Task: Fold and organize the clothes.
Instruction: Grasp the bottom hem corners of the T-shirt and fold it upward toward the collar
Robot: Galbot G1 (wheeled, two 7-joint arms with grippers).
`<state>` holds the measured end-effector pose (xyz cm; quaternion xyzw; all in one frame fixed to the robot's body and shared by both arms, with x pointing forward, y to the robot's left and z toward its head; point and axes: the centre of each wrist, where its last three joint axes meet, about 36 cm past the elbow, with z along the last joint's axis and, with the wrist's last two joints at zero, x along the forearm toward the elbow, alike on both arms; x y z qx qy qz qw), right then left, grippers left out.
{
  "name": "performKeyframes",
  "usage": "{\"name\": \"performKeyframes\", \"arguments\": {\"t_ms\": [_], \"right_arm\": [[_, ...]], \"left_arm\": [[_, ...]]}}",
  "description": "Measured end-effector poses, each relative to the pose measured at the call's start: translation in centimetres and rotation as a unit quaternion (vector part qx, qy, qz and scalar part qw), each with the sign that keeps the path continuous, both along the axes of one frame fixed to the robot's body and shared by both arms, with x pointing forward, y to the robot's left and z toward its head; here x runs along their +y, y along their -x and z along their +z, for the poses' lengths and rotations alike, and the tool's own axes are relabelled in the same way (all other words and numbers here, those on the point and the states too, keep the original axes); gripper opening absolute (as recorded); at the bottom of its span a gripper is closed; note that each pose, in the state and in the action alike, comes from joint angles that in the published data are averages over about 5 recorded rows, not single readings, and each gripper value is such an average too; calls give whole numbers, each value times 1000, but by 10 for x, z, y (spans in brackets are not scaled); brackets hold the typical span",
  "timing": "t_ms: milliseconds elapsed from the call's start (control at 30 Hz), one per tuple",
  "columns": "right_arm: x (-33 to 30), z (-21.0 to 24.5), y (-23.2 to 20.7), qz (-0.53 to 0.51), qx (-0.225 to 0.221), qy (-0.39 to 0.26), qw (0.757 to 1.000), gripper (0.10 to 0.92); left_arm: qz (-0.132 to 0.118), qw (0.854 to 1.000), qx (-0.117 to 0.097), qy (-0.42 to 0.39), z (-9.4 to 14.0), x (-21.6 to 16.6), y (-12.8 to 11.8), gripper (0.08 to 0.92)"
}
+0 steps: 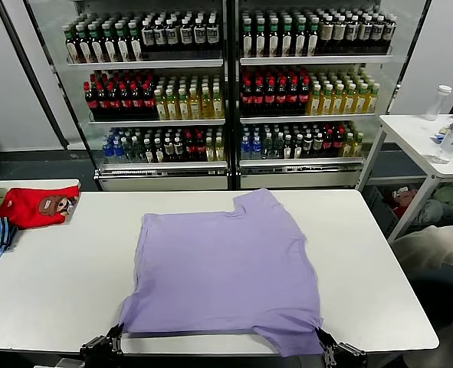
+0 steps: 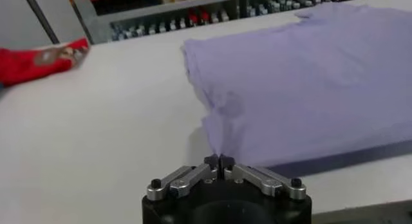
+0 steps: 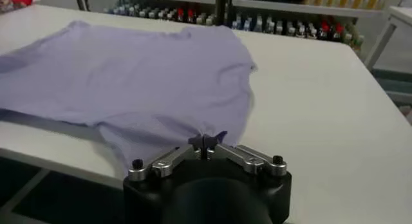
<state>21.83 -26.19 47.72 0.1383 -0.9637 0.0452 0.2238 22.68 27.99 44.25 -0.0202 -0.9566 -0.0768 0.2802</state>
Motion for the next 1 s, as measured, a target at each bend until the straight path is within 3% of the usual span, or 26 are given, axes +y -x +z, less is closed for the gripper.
{"name": "performKeyframes", "arguments": {"t_ms": [233,500,700,1000], "right_arm": [[6,-9,-37,-7,-23,-9,1000,115],[13,-25,-78,-16,-34,-11,999,115],[15,-33,-102,-24,-36,-11,999,115],[17,-45,-130,-31,-30,-6,999,127]], "left_arm": [[0,999,-49,24,-1,-1,-36,96],[-5,996,-81,44,-11,-3,-81,96],[-1,995,-88,47,-20,2,-111,96],[-1,996,-76,48,-33,7,-139,96]]}}
